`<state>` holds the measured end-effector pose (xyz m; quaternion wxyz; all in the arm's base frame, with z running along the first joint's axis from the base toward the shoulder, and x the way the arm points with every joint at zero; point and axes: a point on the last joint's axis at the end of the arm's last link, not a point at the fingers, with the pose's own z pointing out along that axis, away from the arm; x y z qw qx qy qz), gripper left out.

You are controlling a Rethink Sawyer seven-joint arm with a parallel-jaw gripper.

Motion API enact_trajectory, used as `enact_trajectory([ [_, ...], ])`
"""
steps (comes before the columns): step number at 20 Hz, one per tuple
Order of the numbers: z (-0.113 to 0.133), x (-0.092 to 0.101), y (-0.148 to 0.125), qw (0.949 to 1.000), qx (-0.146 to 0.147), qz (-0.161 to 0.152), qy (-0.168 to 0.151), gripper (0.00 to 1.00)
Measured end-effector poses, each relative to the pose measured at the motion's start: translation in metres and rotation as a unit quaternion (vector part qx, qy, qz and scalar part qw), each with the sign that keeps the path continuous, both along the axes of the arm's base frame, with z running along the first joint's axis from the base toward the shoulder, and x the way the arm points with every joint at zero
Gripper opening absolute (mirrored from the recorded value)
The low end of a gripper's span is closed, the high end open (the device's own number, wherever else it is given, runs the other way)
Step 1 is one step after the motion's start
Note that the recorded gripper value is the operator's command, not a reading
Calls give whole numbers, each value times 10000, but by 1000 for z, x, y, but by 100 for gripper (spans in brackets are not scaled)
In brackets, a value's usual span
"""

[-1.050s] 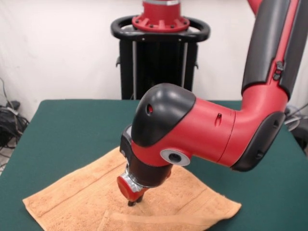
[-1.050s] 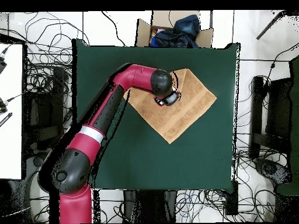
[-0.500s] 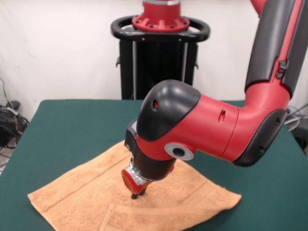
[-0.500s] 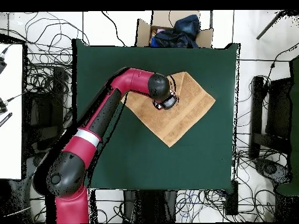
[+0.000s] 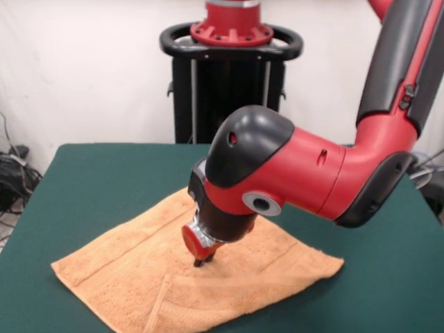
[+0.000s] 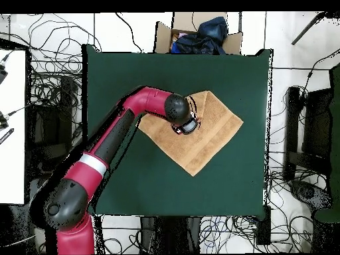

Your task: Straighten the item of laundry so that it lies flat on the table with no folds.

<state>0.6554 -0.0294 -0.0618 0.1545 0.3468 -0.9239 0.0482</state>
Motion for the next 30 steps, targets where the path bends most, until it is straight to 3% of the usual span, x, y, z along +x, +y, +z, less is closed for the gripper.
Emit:
enact_trajectory([
  [5, 0, -21, -2, 9998, -41, -171, 17, 0],
  [19, 3, -39, -9, 9982, 11, -426, -418, 0],
  [30, 4, -51, -18, 9982, 255, -93, -526, 0],
])
